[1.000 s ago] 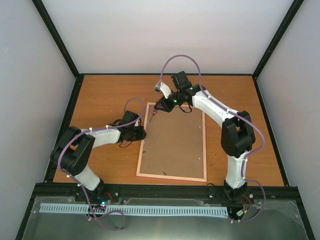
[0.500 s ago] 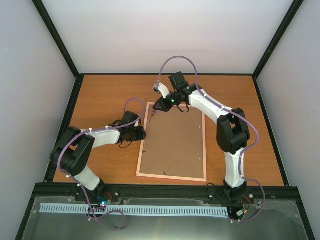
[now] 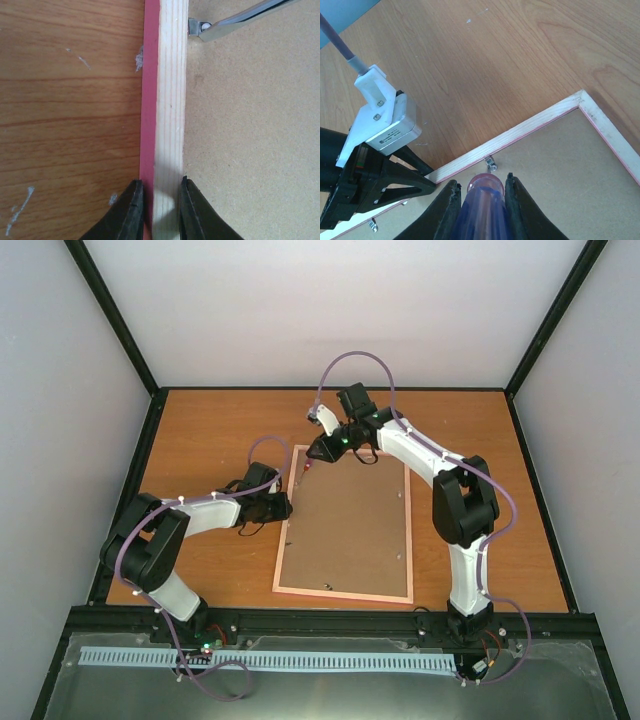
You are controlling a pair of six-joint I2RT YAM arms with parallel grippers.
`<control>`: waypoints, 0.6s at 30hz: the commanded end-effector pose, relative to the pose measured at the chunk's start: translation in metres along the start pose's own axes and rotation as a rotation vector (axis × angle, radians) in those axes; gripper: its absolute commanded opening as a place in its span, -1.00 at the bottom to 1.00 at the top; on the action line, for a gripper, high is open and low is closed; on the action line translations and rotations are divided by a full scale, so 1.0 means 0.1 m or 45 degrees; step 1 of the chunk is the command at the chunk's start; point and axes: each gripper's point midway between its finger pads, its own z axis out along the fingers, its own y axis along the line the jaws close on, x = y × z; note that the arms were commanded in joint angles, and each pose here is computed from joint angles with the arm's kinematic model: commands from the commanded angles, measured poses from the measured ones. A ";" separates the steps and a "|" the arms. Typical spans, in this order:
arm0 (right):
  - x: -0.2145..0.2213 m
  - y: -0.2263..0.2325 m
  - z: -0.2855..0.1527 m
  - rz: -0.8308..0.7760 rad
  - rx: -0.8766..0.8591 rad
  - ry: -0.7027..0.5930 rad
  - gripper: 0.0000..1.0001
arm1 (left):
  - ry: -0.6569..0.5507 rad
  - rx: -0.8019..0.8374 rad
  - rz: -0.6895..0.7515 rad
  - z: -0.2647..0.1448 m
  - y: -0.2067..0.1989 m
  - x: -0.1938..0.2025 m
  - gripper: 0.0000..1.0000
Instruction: Take the photo out of the frame
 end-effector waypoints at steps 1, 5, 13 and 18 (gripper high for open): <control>-0.02 0.18 0.06 -0.046 -0.112 0.003 -0.94 | 0.068 -0.063 -0.054 0.09 0.16 0.20 -0.98; 0.00 0.23 0.10 -0.066 -0.121 0.020 -0.95 | 0.068 -0.063 -0.054 0.09 0.16 0.20 -0.98; 0.03 -0.03 0.15 -0.013 0.046 0.048 -0.95 | 0.070 -0.064 -0.054 0.09 0.16 0.21 -0.98; 0.05 -0.23 0.14 0.034 0.195 0.064 -0.94 | 0.067 -0.064 -0.052 0.09 0.16 0.20 -0.98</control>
